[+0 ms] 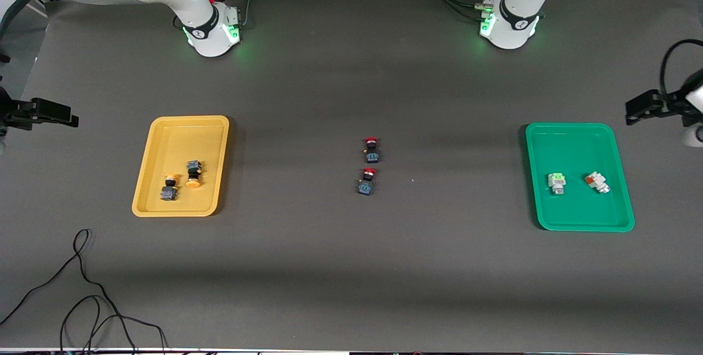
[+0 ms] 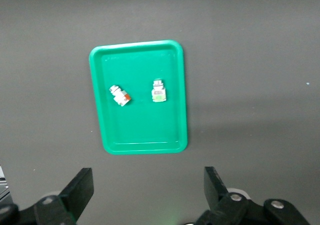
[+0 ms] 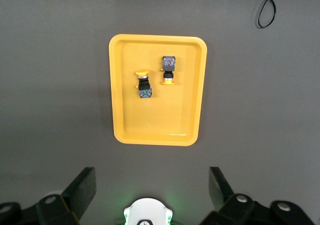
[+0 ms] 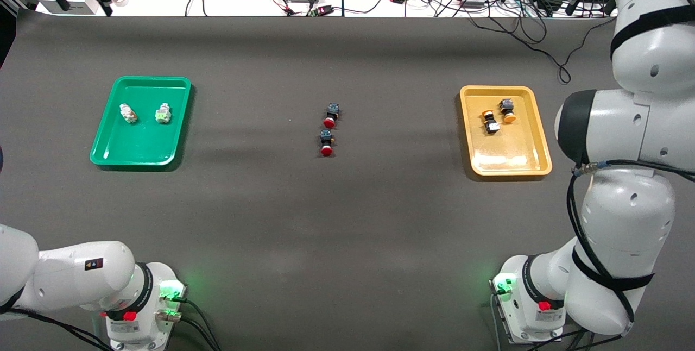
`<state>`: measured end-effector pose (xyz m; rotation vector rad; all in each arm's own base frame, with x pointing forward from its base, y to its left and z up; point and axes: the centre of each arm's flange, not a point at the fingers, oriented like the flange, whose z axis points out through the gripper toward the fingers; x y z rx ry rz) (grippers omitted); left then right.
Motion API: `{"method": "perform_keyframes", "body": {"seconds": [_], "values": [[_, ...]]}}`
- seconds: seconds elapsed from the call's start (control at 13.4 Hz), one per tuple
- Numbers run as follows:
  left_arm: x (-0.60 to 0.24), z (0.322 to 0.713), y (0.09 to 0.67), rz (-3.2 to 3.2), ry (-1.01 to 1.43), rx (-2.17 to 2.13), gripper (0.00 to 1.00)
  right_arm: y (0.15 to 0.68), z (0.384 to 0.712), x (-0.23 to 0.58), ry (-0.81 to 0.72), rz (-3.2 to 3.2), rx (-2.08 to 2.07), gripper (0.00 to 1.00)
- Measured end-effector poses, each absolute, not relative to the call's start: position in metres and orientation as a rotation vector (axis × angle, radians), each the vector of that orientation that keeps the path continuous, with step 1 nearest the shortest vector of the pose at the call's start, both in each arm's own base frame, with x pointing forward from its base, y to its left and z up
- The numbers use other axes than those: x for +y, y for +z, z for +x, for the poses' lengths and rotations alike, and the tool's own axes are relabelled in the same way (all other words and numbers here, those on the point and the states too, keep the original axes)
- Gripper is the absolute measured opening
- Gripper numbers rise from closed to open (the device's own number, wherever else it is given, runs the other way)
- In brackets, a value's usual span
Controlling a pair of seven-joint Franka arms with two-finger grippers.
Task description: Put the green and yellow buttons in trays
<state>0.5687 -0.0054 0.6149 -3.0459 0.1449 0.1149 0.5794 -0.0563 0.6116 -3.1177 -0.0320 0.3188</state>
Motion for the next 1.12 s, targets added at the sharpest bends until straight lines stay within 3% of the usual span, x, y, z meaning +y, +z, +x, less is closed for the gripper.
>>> {"method": "perform_keyframes", "body": {"seconds": [0.45,1.12], "values": [[-0.042,0.562,0.617,-3.108,0.129,0.095,0.99,0.606,0.592,-0.078,0.366,-3.098,-0.098,1.00],[-0.037,0.565,0.615,-3.103,0.120,0.067,0.99,0.617,0.580,-0.114,0.343,-3.001,-0.148,1.00]]}}
